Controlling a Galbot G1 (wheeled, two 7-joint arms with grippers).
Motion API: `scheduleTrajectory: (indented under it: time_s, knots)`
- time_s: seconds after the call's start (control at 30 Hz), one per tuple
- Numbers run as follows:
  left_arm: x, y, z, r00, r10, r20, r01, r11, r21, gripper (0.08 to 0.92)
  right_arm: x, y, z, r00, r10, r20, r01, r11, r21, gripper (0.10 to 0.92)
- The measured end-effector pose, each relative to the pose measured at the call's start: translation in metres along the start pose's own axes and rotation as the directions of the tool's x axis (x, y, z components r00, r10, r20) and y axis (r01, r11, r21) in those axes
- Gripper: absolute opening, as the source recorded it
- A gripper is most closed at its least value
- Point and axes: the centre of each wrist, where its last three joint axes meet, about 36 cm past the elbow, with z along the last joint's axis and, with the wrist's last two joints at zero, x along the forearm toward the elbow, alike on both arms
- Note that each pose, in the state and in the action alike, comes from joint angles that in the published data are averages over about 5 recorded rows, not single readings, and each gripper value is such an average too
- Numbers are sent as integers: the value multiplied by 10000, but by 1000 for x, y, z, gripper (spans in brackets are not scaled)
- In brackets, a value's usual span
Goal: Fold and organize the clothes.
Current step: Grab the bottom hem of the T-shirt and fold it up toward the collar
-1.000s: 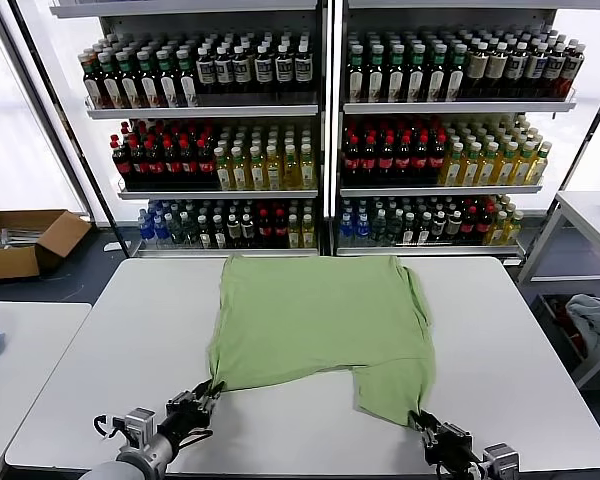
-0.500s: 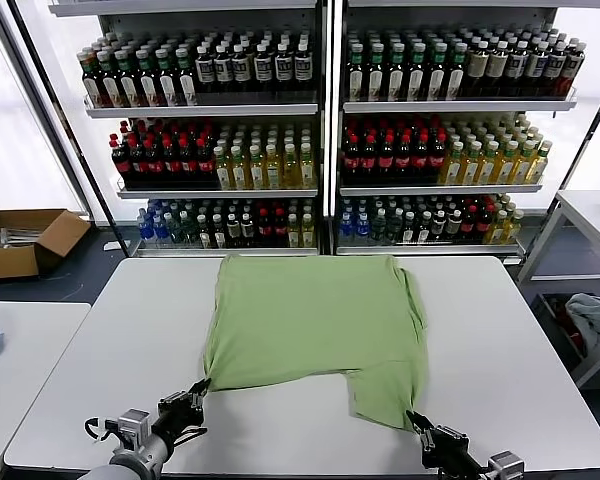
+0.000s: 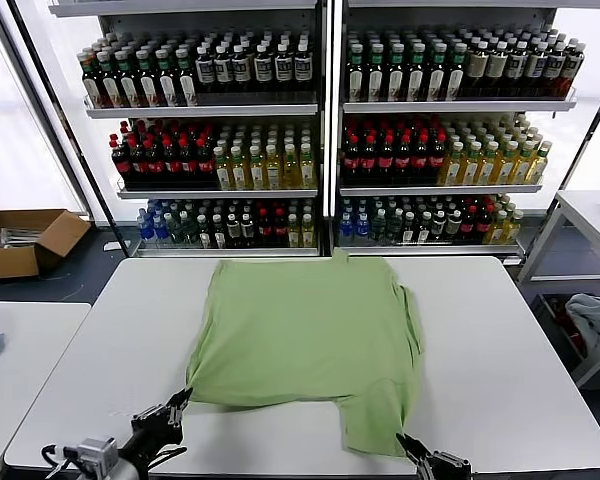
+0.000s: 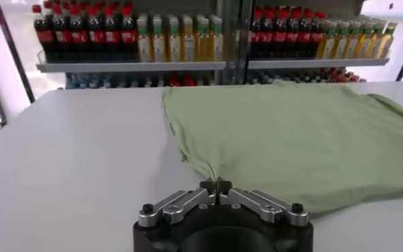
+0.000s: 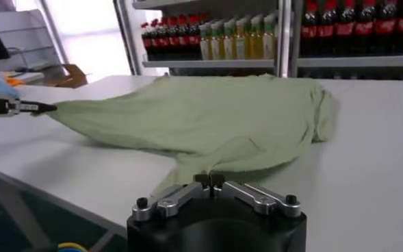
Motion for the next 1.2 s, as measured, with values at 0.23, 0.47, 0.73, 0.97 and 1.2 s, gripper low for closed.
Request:
scheduleTrajectory:
  time_s: [0.23, 0.47, 0.73, 0.97, 1.2]
  knots:
    - [25, 3, -2, 9995, -250, -169, 252, 9996, 103, 84, 0, 0, -7, 9984, 7, 559, -19, 9998, 214, 106]
    - [28, 12, -13, 9996, -278, -97, 278, 9996, 41, 84, -24, -16, -17, 9908, 41, 1354, -75, 9997, 243, 106]
    - [13, 30, -28, 9998, -85, 195, 87, 9999, -122, 84, -61, -41, -30, 9772, 166, 2118, -221, 9995, 237, 106]
    - [-10, 46, -40, 9989, 46, 468, -42, 9999, -92, 84, -102, -65, -41, 9647, 220, 2624, -307, 9991, 294, 106]
    - [-43, 60, -49, 9980, 189, 608, -188, 9998, -29, 84, -146, -87, -46, 9628, 145, 2697, -248, 9991, 349, 106]
